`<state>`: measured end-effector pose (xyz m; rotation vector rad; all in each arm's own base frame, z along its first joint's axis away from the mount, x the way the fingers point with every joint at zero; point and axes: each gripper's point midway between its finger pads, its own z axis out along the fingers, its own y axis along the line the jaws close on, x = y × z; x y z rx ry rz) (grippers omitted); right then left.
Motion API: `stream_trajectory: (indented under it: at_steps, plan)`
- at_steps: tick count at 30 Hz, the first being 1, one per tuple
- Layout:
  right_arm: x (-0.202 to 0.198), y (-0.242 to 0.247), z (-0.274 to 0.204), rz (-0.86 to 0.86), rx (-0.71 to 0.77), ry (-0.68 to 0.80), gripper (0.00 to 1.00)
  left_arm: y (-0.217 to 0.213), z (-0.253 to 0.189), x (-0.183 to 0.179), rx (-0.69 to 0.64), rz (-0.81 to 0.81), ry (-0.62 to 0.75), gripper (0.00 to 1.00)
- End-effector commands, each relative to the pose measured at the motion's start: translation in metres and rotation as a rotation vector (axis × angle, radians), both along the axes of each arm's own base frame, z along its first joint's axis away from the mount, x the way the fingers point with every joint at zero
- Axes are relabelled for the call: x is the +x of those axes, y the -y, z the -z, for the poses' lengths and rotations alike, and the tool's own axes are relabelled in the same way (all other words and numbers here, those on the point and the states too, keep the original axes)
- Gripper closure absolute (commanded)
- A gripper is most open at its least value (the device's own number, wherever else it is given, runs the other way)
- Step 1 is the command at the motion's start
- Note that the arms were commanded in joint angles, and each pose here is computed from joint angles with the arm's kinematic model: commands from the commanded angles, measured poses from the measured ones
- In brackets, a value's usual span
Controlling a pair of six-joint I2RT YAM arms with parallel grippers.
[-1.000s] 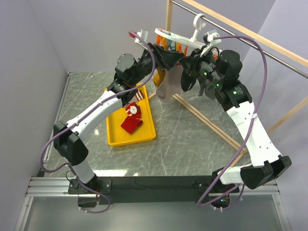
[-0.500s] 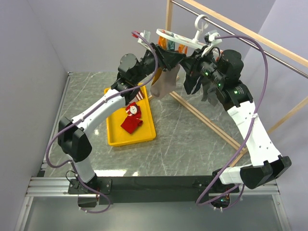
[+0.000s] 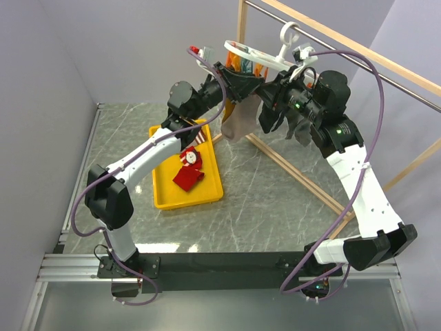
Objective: Clip the socks to the hanger
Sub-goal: Open the clamp at the hanger.
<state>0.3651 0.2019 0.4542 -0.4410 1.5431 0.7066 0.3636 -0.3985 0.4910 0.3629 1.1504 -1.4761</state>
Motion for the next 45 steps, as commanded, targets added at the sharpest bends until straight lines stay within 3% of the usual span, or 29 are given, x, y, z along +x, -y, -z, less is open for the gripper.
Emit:
stream_trajectory:
  at_steps: [1, 8, 12, 26, 45]
  plan:
    - [-0.006, 0.004, -0.032, 0.017, 0.025, 0.066, 0.68, -0.003, -0.017, -0.015, -0.029, 0.022, 0.073, 0.78]
    - [-0.019, 0.025, -0.028, 0.118, 0.029, -0.046, 0.48, -0.015, -0.014, 0.004, 0.014, -0.132, 0.072, 0.78]
    - [-0.026, 0.025, -0.039, 0.118, 0.074, -0.056, 0.46, -0.018, -0.015, 0.005, 0.020, -0.163, 0.096, 0.79]
    - [0.007, 0.024, -0.048, 0.210, 0.230, -0.142, 0.39, -0.018, -0.016, -0.005, 0.022, -0.206, 0.155, 0.81]
    - [0.014, 0.027, -0.054, 0.257, 0.270, -0.152, 0.34, 0.001, -0.019, -0.020, 0.130, -0.418, 0.222, 0.83]
